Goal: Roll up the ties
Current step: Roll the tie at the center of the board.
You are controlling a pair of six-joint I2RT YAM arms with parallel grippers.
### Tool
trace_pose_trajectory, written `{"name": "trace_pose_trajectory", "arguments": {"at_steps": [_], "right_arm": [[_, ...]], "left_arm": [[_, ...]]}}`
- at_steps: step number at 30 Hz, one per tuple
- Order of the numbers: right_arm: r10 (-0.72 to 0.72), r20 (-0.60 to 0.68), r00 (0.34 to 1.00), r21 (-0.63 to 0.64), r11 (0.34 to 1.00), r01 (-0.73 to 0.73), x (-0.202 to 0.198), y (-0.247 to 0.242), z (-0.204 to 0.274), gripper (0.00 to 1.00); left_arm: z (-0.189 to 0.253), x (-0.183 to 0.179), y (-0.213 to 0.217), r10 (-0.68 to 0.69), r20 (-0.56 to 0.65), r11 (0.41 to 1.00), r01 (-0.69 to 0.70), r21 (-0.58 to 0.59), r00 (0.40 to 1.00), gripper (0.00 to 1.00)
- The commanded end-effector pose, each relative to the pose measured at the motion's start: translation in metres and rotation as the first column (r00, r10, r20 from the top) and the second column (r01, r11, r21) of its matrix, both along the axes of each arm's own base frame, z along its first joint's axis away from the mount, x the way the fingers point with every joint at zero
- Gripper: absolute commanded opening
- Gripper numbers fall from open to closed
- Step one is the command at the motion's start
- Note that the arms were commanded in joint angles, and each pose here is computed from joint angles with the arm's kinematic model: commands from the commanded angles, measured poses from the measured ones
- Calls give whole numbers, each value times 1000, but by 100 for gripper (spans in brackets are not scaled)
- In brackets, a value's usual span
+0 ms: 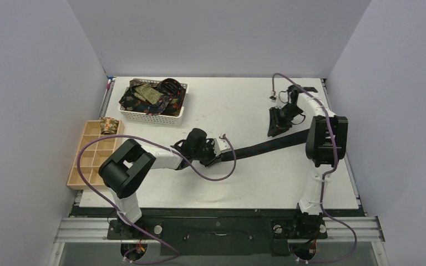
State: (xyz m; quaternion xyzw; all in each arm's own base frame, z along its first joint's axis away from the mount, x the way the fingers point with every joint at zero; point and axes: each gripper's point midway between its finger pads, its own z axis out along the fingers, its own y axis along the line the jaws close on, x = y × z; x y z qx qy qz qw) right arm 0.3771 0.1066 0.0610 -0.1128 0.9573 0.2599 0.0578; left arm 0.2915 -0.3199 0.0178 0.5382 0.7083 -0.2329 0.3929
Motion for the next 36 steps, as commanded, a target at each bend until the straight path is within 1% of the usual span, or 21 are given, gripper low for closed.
{"name": "trace_pose_trajectory", "arguments": {"at_steps": [1,2,5,10,13,16,18,19,20,21,22,24,25,28,32,36], "right_arm": [[-43,-46,998,-235,971,30,-7,-105,-4,22],[-83,-42,996,-255,964,69,-5,-125,-3,22],[-121,-59,991,-343,935,94,-12,-162,-6,22],[-136,-126,983,-418,906,71,-32,-196,-20,22],[-148,-161,976,-462,885,58,-46,-216,-25,22],[-155,-194,969,-469,882,48,-60,-229,-26,21],[-140,-211,968,-423,905,39,-68,-228,-20,20],[-135,-199,971,-405,913,44,-67,-227,-15,20],[-114,-170,979,-365,930,45,-64,-220,-7,20],[-101,-129,986,-352,935,50,-55,-216,2,20],[-99,-99,990,-313,948,64,-47,-209,7,21],[-103,-41,994,-278,957,87,-26,-199,17,21],[-106,-6,994,-275,956,100,-11,-196,22,21],[-112,60,992,-272,954,125,19,-195,29,21],[-147,69,987,-300,940,161,34,-205,17,21],[-158,45,986,-353,921,164,33,-217,-1,21]], "left_arm": [[-34,-16,13,-14,-75,994,22,106,997,29],[-35,-16,13,-16,-77,994,25,107,997,29],[-38,-15,10,-28,-78,993,37,110,997,29],[-37,-13,-5,-61,-70,993,68,101,996,29],[-39,-21,-16,-99,-74,990,106,97,992,29],[-42,-26,-22,-130,-75,985,138,105,989,29],[-45,-28,-23,-149,-72,981,157,115,986,29],[-48,-29,-23,-156,-77,979,165,120,985,29],[-49,-29,-23,-162,-75,977,170,125,984,28],[-50,-28,-23,-165,-72,976,173,129,984,28],[-51,-29,-23,-167,-74,976,175,131,983,28],[-51,-28,-22,-175,-70,973,184,136,982,28],[-50,-27,-23,-181,-63,972,189,137,981,29],[-51,-28,-23,-183,-71,971,192,144,980,29],[-53,-29,-22,-191,-79,969,201,147,978,29],[-54,-30,-23,-191,-83,969,201,146,978,29]]}}
